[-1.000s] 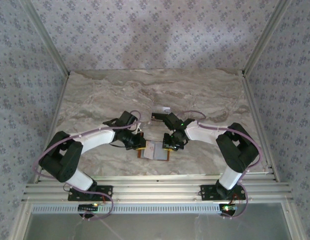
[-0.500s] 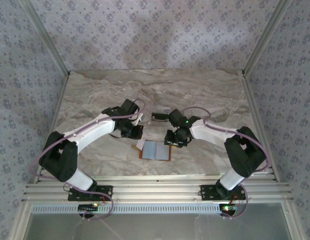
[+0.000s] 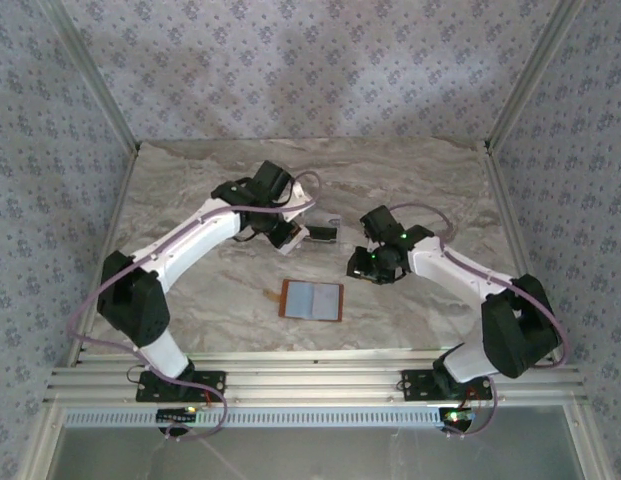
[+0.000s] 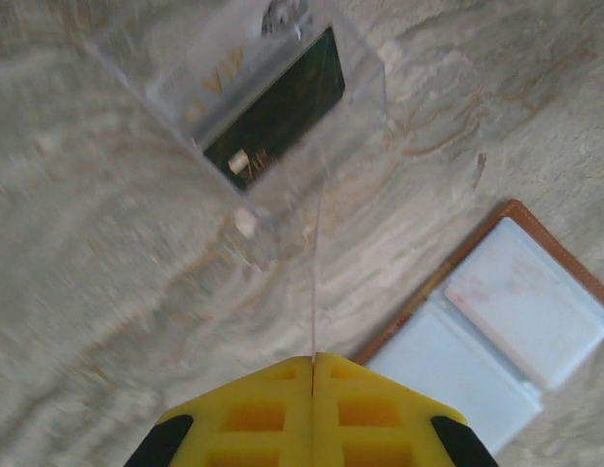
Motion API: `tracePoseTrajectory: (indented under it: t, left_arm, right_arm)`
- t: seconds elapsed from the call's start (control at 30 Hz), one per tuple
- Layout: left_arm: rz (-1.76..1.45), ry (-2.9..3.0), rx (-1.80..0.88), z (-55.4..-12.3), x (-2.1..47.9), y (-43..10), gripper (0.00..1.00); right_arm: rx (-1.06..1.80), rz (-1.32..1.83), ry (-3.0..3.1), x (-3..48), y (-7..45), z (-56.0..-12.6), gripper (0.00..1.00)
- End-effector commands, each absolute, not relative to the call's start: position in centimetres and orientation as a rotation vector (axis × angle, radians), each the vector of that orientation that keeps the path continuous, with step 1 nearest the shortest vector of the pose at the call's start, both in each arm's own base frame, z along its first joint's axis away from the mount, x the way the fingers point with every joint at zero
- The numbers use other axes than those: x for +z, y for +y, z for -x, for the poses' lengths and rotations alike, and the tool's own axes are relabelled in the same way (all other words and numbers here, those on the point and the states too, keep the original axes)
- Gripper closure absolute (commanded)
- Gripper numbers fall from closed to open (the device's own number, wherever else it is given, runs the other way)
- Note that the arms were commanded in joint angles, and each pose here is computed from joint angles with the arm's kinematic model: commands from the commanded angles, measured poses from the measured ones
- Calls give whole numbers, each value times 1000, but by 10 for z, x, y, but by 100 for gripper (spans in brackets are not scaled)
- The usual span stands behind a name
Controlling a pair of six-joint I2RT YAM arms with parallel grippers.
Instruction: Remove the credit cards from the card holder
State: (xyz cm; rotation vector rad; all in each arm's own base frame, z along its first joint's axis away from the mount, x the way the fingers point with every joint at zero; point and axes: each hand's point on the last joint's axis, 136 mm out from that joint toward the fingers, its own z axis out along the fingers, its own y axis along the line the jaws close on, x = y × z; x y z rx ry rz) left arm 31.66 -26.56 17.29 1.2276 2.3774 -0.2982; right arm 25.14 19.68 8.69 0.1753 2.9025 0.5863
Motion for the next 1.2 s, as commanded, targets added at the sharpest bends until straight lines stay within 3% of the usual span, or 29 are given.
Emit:
tracePoseTrajectory:
  t: [0.0, 0.17, 0.43, 1.17]
  left_arm:
    - [-1571, 2213, -189, -315, 176, -269, 100]
    - [-1899, 1920, -57, -330, 181, -281, 100]
    - [-2108, 1757, -34, -363, 196, -301, 100]
    - [-2173, 1667, -4, -422, 164, -339, 100]
  right_arm:
    - [561, -160, 2917, 88, 185, -243, 67]
    - [581, -184, 2891, 91, 184, -244, 68]
    - [575, -220, 2898, 85, 177, -239, 68]
    - [577, -303, 2924, 69, 163, -236, 70]
